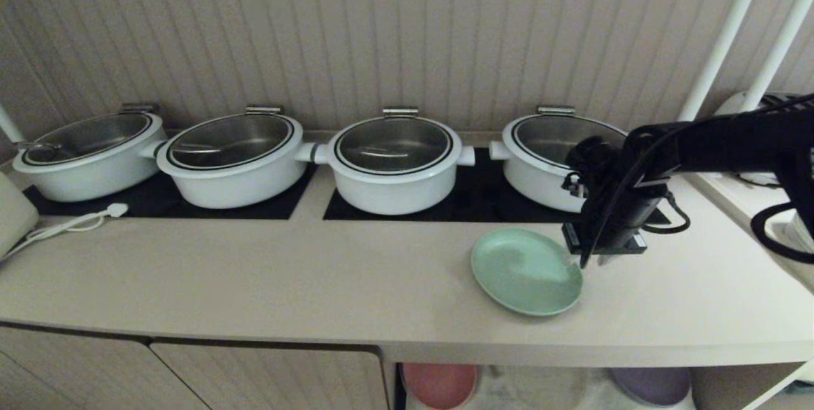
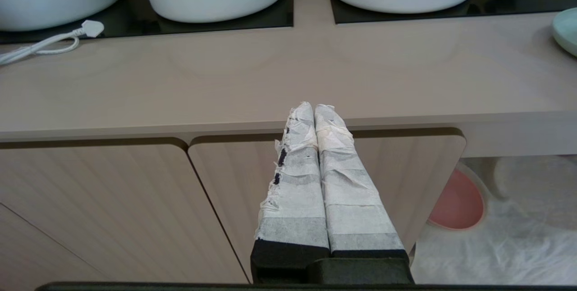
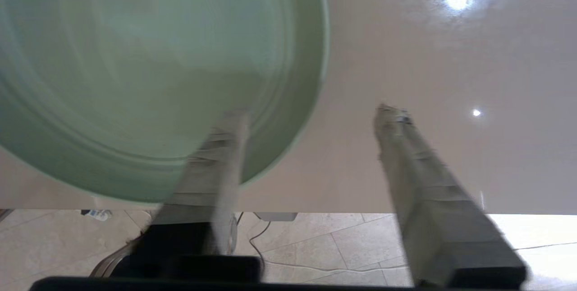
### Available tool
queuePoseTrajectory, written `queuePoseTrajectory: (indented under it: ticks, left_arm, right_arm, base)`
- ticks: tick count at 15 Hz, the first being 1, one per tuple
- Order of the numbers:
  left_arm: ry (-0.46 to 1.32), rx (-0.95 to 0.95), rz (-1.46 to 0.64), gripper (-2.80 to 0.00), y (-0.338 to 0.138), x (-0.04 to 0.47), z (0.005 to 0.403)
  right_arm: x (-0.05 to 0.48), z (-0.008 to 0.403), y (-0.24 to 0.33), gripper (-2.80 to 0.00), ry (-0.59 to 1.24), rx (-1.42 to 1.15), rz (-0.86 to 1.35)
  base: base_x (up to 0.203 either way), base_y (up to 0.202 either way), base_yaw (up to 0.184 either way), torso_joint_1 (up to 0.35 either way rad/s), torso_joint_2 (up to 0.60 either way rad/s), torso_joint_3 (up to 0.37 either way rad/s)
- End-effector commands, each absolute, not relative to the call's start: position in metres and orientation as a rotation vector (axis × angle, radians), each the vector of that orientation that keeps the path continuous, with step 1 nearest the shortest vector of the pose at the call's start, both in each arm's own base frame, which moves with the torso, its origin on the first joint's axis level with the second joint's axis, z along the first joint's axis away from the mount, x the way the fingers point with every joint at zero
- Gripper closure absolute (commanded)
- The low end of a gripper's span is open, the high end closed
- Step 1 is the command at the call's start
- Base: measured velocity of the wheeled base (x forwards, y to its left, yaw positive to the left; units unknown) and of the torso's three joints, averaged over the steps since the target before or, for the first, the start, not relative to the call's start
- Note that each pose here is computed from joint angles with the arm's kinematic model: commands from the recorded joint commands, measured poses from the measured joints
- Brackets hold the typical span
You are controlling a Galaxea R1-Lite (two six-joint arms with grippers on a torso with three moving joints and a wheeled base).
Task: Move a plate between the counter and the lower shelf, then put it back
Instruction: Pick up the plate
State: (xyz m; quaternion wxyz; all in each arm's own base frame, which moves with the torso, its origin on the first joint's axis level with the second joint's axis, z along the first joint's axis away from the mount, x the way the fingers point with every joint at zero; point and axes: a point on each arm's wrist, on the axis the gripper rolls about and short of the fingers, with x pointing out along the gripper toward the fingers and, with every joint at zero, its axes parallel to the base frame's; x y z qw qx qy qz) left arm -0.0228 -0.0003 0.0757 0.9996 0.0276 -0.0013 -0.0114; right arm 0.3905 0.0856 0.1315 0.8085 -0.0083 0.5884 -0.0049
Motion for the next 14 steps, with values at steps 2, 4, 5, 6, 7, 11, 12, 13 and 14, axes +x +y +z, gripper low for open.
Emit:
queuePoseTrajectory:
  ticks: [2, 4, 5, 6, 7, 11, 12, 13, 14]
  left_arm:
    - [-0.003, 0.055, -0.023, 0.00, 0.000, -0.023, 0.076]
    - [-0.004, 0.055, -0.023, 0.00, 0.000, -0.023, 0.076]
    - [-0.004, 0.055, -0.023, 0.00, 0.000, -0.023, 0.076]
    - [-0.004, 0.056, -0.023, 0.00, 0.000, -0.023, 0.076]
    - [-0.004, 0.055, -0.023, 0.00, 0.000, -0.023, 0.076]
    - [-0.004, 0.055, -0.023, 0.00, 0.000, -0.023, 0.076]
    - [-0.004, 0.055, -0.023, 0.00, 0.000, -0.023, 0.076]
    - [-0.004, 0.055, -0.023, 0.00, 0.000, -0.023, 0.076]
    - [-0.004, 0.055, -0.023, 0.00, 0.000, -0.023, 0.076]
  right_arm:
    - [0.392, 0.127, 0.084, -2.80, 1.272, -0.019, -0.020]
    - [0.395, 0.121, 0.084, -2.80, 1.275, -0.019, -0.020]
    - [0.398, 0.119, 0.085, -2.80, 1.267, -0.019, -0.018]
    - [0.402, 0.115, 0.086, -2.80, 1.267, -0.019, -0.018]
    - [0.405, 0.114, 0.087, -2.80, 1.262, -0.017, -0.019]
    - [0.414, 0.107, 0.088, -2.80, 1.256, -0.010, -0.020]
    - [0.414, 0.106, 0.088, -2.80, 1.260, -0.006, -0.022]
    - [0.415, 0.105, 0.089, -2.80, 1.263, 0.007, -0.031]
    - [0.416, 0.101, 0.089, -2.80, 1.270, 0.022, -0.043]
  base:
    - [0.000, 0.000, 0.000, 0.000, 0.00, 0.000]
    - [0.000, 0.000, 0.000, 0.000, 0.00, 0.000]
    - [0.000, 0.000, 0.000, 0.000, 0.00, 0.000]
    - [0.000, 0.000, 0.000, 0.000, 0.00, 0.000]
    - [0.000, 0.000, 0.000, 0.000, 0.00, 0.000]
    - [0.000, 0.000, 0.000, 0.000, 0.00, 0.000]
    - [0.000, 0.000, 0.000, 0.000, 0.00, 0.000]
    - [0.000, 0.000, 0.000, 0.000, 0.00, 0.000]
    - [0.000, 0.000, 0.000, 0.000, 0.00, 0.000]
